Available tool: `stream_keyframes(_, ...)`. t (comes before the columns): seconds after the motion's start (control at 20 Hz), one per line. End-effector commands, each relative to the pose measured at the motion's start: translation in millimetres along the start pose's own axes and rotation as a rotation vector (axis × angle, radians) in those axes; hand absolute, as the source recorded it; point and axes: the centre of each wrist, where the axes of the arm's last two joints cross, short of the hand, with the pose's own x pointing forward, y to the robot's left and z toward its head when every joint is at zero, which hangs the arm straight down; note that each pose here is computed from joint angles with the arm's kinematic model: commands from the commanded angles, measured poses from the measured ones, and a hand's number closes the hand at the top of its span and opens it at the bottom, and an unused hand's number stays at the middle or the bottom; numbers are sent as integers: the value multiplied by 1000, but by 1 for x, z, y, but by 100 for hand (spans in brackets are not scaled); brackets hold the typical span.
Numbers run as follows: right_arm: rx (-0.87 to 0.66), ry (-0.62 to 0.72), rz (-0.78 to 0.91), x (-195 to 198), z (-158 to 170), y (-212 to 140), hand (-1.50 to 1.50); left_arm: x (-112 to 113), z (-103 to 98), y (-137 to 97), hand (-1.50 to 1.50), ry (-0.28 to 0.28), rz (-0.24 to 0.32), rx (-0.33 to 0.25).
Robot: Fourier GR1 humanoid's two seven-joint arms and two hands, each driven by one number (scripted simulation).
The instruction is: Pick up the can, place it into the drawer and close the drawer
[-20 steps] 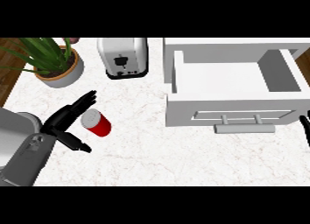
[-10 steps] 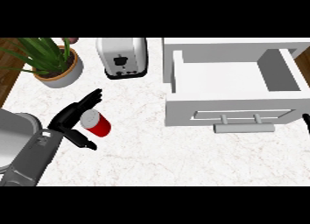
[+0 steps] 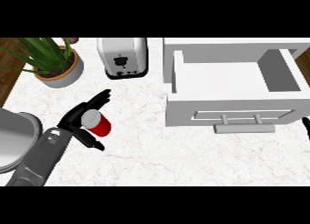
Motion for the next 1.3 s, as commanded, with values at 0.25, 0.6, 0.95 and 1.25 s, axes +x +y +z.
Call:
stream_keyframes(0.25,4,5,-5,18,2,-7,-150,7,-27,-24,150,-77,64,-108)
stream_keyframes(0.6,-29,-3,-3,15,10,-18,-150,6,-22,-25,150,-105,158,-151)
stream_keyframes(0.95,-3,-6,-7,28,5,-7,-150,15,-39,-45,150,-140,167,-45)
stream_keyframes(1.25,-64,-4,2,15,20,-7,-150,-10,15,-12,150,-111,185,663)
